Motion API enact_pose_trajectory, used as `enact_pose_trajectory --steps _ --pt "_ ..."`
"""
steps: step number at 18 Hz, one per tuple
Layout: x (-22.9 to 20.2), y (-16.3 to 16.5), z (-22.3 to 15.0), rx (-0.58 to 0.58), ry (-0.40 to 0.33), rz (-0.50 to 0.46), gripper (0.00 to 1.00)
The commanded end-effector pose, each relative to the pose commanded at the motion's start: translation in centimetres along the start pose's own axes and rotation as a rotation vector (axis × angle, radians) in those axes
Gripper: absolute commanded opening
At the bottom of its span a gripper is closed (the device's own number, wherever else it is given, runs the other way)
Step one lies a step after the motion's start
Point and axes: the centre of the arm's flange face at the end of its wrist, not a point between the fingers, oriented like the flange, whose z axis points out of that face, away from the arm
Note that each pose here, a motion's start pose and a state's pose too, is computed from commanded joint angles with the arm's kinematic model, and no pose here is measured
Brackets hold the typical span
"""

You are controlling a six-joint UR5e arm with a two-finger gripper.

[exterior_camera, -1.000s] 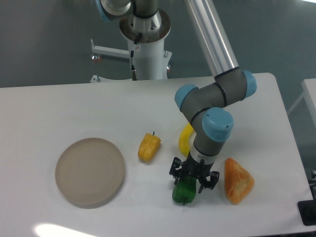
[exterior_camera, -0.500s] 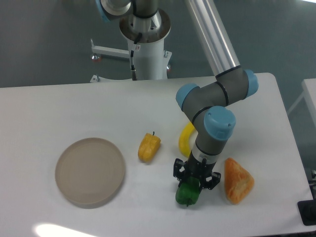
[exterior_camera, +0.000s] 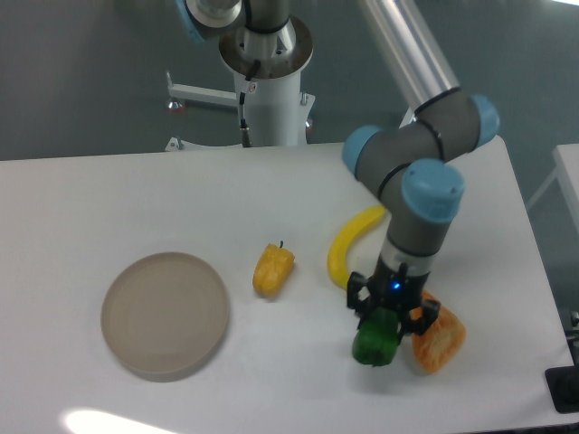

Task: Pick up the green pepper from the table

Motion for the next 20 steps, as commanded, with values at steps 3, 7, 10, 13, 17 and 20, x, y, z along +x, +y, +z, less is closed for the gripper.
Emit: enact_pose_trajectory --steps 3,7,10,13,17,20 --pt "-0.3 0.6 -1.0 -0.013 0.013 0.067 0.33" --pt "-0.5 1.5 -1.3 -0.030 0.020 0.125 0.33" --pt "-0.6 1.9 -1.0 -0.072 0.005 0.128 0.33" --pt "-0.6 1.9 -1.1 -0.072 0.005 0.128 0.33" --pt "-0.6 1.8 -1.0 -0.072 0.004 0.128 0.33" --pt "-0.5 1.7 -0.8 -0.073 0.005 0.129 0.33"
